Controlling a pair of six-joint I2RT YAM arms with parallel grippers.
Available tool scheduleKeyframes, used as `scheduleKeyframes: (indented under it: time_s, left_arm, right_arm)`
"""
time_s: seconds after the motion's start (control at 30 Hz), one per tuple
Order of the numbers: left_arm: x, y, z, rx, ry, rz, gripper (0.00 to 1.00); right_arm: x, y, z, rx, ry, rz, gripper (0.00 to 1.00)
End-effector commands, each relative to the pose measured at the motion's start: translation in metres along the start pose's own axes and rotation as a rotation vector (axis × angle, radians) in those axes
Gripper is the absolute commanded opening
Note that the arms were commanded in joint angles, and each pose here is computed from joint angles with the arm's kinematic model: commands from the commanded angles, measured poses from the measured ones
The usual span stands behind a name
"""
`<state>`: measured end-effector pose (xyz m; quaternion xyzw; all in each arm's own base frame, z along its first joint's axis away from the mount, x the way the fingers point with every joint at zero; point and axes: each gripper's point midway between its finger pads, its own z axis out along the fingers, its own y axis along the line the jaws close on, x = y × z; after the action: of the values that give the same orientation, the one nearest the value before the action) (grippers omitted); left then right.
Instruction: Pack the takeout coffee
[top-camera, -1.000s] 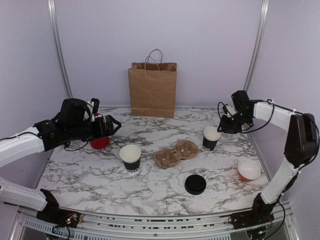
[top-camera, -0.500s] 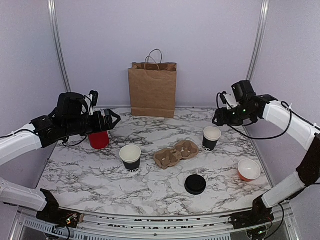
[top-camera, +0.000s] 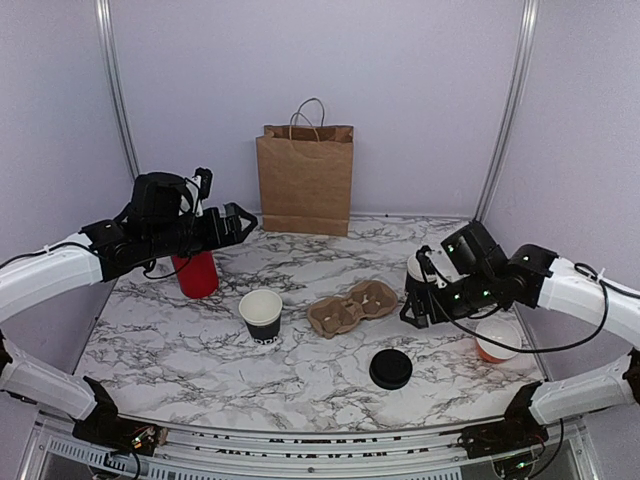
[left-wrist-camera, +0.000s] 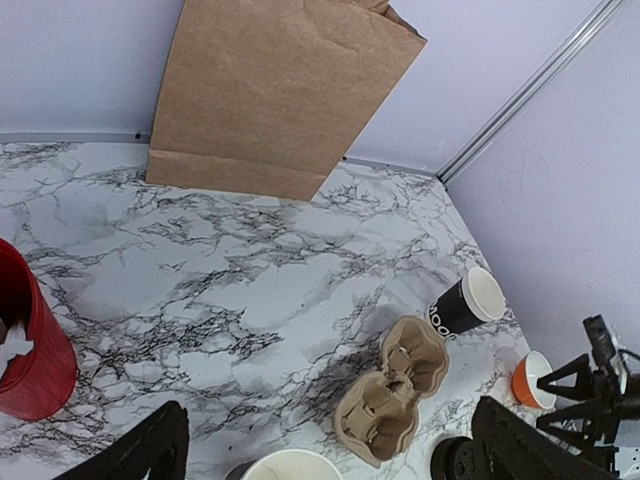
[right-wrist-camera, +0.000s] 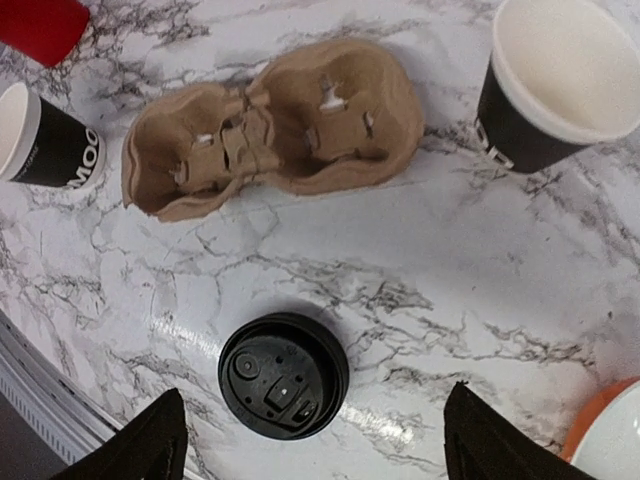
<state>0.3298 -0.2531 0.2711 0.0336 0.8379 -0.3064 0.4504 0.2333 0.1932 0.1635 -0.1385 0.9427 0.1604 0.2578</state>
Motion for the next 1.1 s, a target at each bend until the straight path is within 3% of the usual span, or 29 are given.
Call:
scheduleKeyframes:
  time_s: [0.0,0.23,0.6,0.9,1.07]
  left_arm:
    - [-0.028,-0.024,0.005,0.080,-0.069,-0.020,0.99]
    - [-0.027,-0.024,0.009,0.077,-0.065,-0.030,0.99]
    - [-0.022,-0.012,-0.004,0.036,-0.080,0.003,0.99]
    - [-0.018,-0.004,-0.009,0.010,-0.084,0.014,0.99]
    - [-0.016,-0.003,-0.009,0.008,-0.079,0.011,0.99]
  right_arm:
    - [0.027,0.022,0.016,-0.019,0.009,0.058,0.88]
    - [0.073,0.036,0.045,0.122,0.127,-0.046,0.89]
    - [0.076,0.042,0.066,0.177,0.160,-0.097,0.88]
    - [0.088,0.044,0.085,0.174,0.207,-0.102,0.80]
    - [0.091,0.044,0.088,0.171,0.217,-0.095,0.67]
